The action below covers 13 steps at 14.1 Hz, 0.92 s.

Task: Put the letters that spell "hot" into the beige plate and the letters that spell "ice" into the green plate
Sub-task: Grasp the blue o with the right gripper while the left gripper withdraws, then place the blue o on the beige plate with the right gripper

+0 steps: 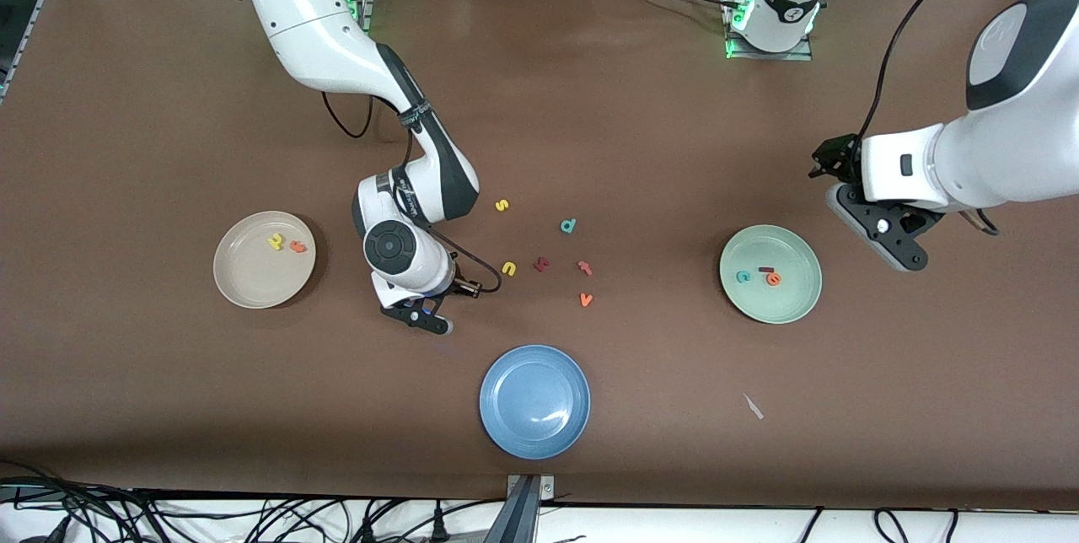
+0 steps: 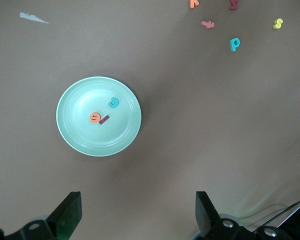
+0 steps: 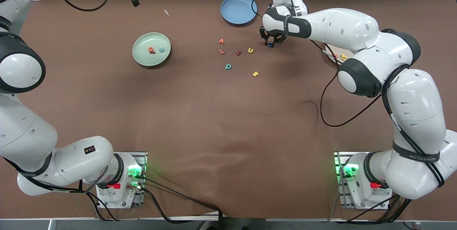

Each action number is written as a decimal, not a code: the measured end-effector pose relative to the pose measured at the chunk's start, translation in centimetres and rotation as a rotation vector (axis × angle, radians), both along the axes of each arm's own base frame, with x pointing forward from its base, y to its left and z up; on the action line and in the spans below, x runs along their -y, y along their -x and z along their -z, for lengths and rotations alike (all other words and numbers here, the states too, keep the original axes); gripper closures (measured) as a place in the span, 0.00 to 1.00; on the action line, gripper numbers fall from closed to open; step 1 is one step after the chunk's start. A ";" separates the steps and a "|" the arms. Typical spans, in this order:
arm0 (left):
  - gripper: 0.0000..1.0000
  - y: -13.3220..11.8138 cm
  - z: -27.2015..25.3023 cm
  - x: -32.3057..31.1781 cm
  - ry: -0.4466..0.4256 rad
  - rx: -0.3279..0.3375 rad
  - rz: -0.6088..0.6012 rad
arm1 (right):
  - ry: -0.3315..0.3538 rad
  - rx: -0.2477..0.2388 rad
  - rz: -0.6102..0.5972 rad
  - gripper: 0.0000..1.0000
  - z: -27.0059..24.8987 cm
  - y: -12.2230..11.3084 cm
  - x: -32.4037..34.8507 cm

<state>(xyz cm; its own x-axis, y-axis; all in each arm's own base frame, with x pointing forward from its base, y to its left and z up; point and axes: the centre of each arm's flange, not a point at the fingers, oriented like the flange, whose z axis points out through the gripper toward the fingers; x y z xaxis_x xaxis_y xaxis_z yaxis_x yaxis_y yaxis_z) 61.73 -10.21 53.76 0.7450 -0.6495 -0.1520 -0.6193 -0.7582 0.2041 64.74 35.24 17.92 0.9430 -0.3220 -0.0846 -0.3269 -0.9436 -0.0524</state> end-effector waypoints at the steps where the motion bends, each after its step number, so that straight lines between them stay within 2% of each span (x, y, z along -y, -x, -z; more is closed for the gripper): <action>1: 0.00 0.4 -0.9 0.4 -0.017 0.010 -0.022 | 0.000 0.000 0.000 0.67 0.0 0.0 0.0; 2: 0.00 0.9 -1.7 0.9 -0.041 0.015 -0.055 | 0.000 0.000 0.001 0.72 0.0 0.0 0.0; 5: 0.00 1.8 -3.3 1.5 -0.120 0.043 -0.152 | 0.000 0.000 0.001 0.72 0.0 0.0 0.0; 7: 0.00 1.6 -4.4 0.8 -0.143 0.109 -0.198 | 0.000 0.000 0.001 0.72 0.0 0.0 0.0; 9: 0.00 1.9 -5.3 0.2 -0.122 0.152 -0.263 | 0.000 0.000 0.001 0.72 0.0 0.0 0.0; 11: 0.00 2.8 -5.6 -0.5 -0.089 0.146 -0.368 | 0.000 -0.003 0.001 0.72 -0.1 0.0 0.0; 13: 0.00 3.8 -6.1 -0.8 -0.093 0.181 -0.466 | 0.014 -0.027 -0.003 0.72 -0.4 0.0 0.3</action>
